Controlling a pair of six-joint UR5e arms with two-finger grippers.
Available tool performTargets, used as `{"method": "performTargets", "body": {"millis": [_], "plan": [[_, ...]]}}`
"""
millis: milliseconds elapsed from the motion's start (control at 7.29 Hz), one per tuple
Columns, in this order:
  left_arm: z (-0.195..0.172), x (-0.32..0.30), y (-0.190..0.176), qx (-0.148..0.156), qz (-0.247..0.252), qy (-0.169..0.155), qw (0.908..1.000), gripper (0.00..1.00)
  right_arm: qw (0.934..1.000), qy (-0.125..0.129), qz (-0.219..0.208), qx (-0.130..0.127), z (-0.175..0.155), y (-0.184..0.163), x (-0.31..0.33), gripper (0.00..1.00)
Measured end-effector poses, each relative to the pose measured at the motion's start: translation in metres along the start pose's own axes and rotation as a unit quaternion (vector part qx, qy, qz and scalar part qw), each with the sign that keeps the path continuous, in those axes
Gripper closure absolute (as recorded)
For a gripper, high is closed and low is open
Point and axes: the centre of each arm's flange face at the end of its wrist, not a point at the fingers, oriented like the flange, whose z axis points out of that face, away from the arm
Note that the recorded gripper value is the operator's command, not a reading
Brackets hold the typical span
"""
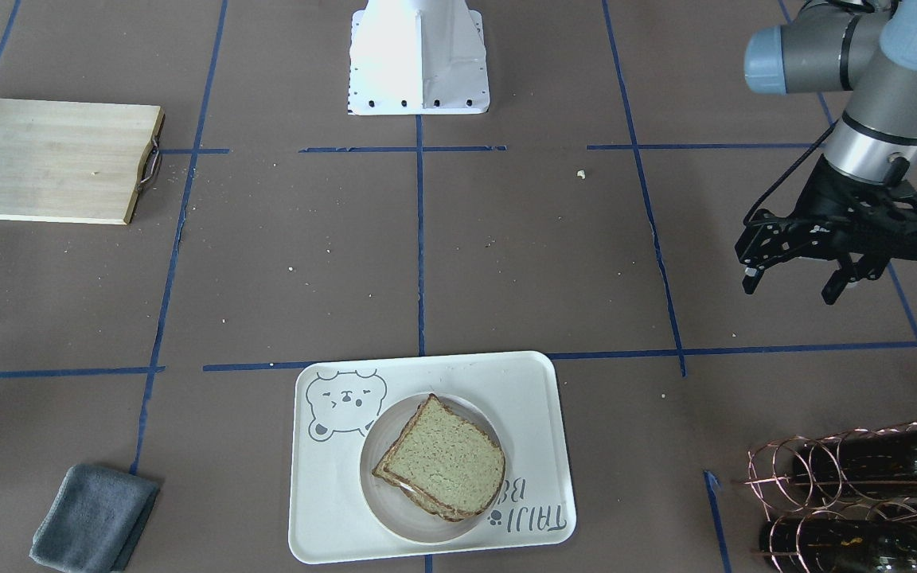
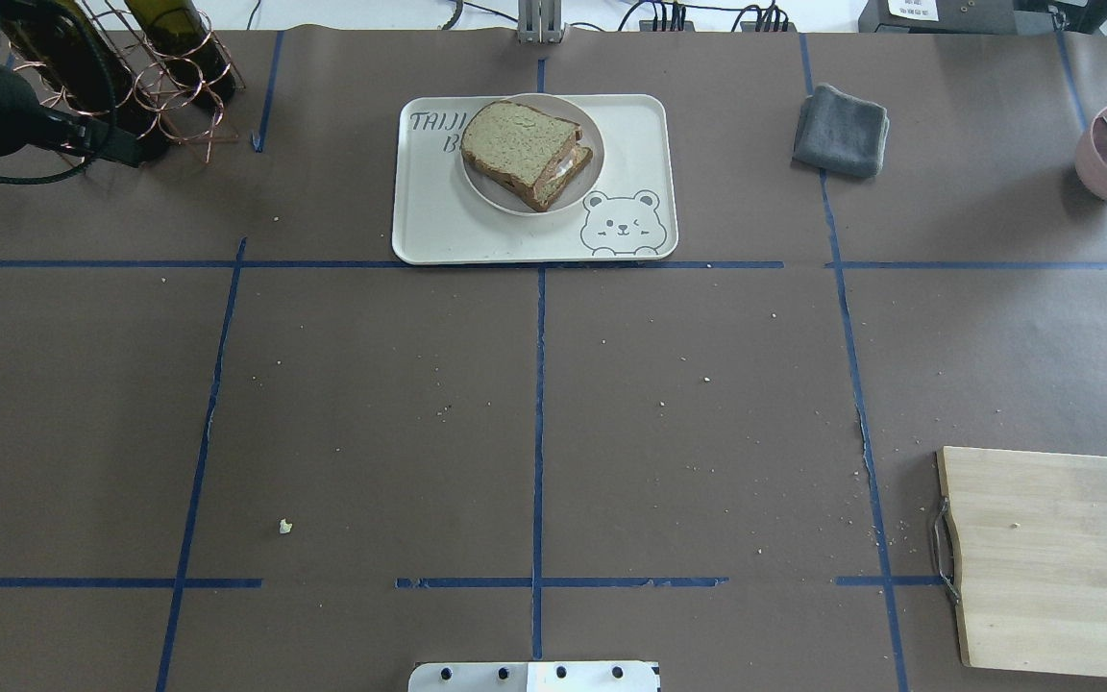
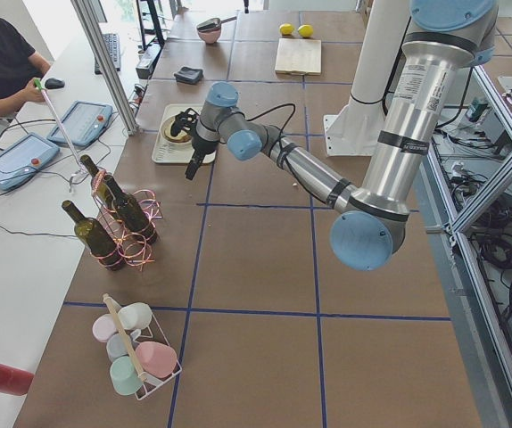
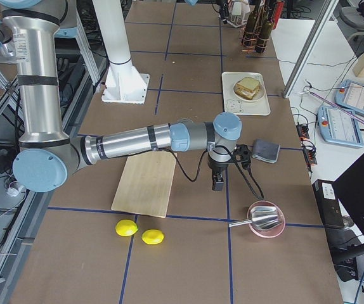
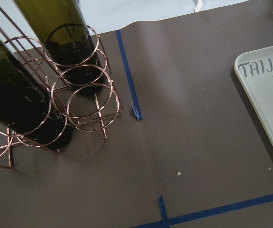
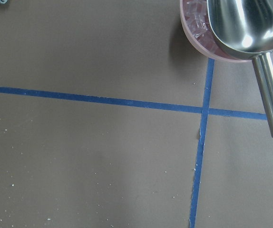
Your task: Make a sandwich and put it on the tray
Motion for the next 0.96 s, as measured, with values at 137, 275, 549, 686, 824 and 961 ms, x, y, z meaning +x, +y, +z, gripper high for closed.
{"method": "performTargets", "body": {"millis": [137,275,549,686,824,961], "plan": [[0.014,-0.008,-0.004,0.0,-0.004,-0.004,1.0,0.0,1.0,0.0,0.001,0.001,-0.001,0.0,0.001,0.0],[0.029,-0.019,-0.002,0.003,-0.005,-0.006,1.0,0.0,1.0,0.0,0.001,0.001,-0.001,0.0,0.001,0.0],[0.053,-0.061,0.03,-0.016,-0.015,-0.024,0.9995,0.0,1.0,0.0,0.001,0.003,-0.003,0.001,0.003,0.0],[0.055,-0.081,0.042,-0.026,-0.011,-0.035,0.999,0.0,1.0,0.001,0.002,0.002,-0.002,0.002,0.004,0.0],[0.052,-0.106,0.049,-0.038,0.003,-0.044,0.9983,0.0,1.0,0.001,0.003,0.002,-0.002,0.004,0.006,0.0],[0.044,-0.133,0.054,-0.06,0.018,-0.044,0.9971,0.0,1.0,0.001,0.005,0.001,-0.001,0.005,0.009,0.0]]}}
